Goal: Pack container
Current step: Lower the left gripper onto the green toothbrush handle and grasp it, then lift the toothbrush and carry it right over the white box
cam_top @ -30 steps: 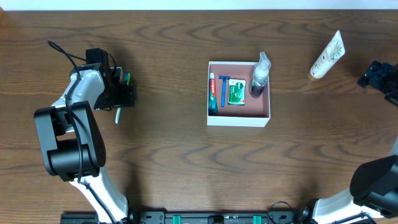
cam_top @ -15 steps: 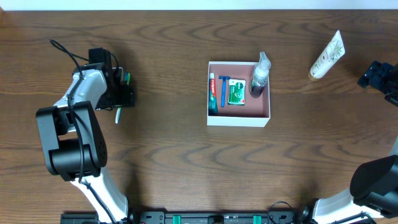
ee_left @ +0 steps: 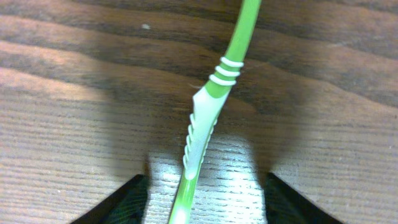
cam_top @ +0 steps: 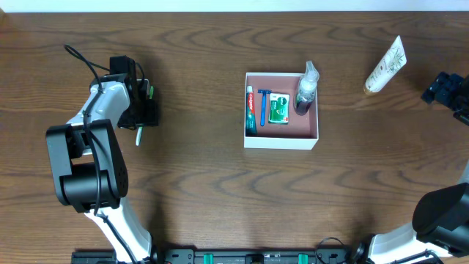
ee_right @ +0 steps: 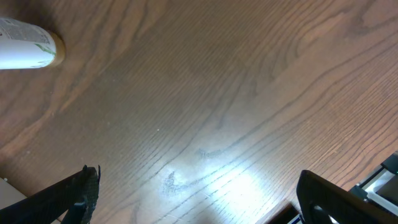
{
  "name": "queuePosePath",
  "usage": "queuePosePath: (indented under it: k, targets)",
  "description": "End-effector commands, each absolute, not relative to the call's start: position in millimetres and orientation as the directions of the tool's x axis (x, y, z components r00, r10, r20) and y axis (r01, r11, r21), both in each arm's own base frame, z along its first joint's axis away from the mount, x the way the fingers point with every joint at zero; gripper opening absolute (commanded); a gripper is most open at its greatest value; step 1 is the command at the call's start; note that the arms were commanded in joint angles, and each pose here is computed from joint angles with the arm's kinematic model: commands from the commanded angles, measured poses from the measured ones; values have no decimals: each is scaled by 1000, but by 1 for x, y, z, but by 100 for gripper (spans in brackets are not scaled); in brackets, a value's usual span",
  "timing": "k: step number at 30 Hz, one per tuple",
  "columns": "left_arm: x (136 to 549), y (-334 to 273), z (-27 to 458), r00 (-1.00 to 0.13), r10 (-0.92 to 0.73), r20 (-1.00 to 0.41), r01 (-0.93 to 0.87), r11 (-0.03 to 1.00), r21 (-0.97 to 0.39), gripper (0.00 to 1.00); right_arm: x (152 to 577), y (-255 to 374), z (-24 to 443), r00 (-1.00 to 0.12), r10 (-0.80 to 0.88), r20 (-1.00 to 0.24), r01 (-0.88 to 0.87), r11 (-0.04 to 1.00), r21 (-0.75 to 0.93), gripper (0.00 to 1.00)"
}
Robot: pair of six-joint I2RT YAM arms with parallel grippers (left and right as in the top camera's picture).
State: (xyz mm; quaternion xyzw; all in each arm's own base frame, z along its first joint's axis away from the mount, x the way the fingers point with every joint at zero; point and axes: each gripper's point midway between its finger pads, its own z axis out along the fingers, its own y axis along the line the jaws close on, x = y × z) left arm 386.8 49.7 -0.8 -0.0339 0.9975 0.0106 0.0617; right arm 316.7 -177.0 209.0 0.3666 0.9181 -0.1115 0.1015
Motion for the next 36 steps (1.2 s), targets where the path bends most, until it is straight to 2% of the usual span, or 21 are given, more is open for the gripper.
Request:
queuePosePath:
  k: [1, 6, 15, 18, 25, 30, 36]
  targets:
    - [384, 53, -4, -991, -75, -112, -78, 997, 28, 52, 316, -179, 209, -697, 663, -272, 709, 693, -130, 99]
    - [384, 53, -4, -991, -75, -113, -79, 997, 28, 43, 316, -179, 209, -697, 663, -272, 709, 693, -130, 99]
    - [384, 53, -4, -991, -75, -113, -79, 997, 28, 9, 316, -179, 209, -697, 663, -272, 709, 693, -130, 99]
    - [386, 53, -2, -990, -75, -118, -79, 996, 28, 5, 316, -179, 209, -697, 663, -272, 709, 693, -130, 99]
    - [395, 54, 30, -982, -74, -172, -80, 996, 30, 6, 316, -179, 209, -697, 663, -272, 709, 693, -130, 99]
    - [406, 40, 81, -961, -61, -271, -56, 998, -29, 6, 316, -179, 209, -697, 663, -272, 709, 693, -130, 99]
    - [407, -12, 162, -888, 10, -460, 82, 988, -135, 6, 316, -179, 209, -697, 663, -272, 709, 693, -130, 99]
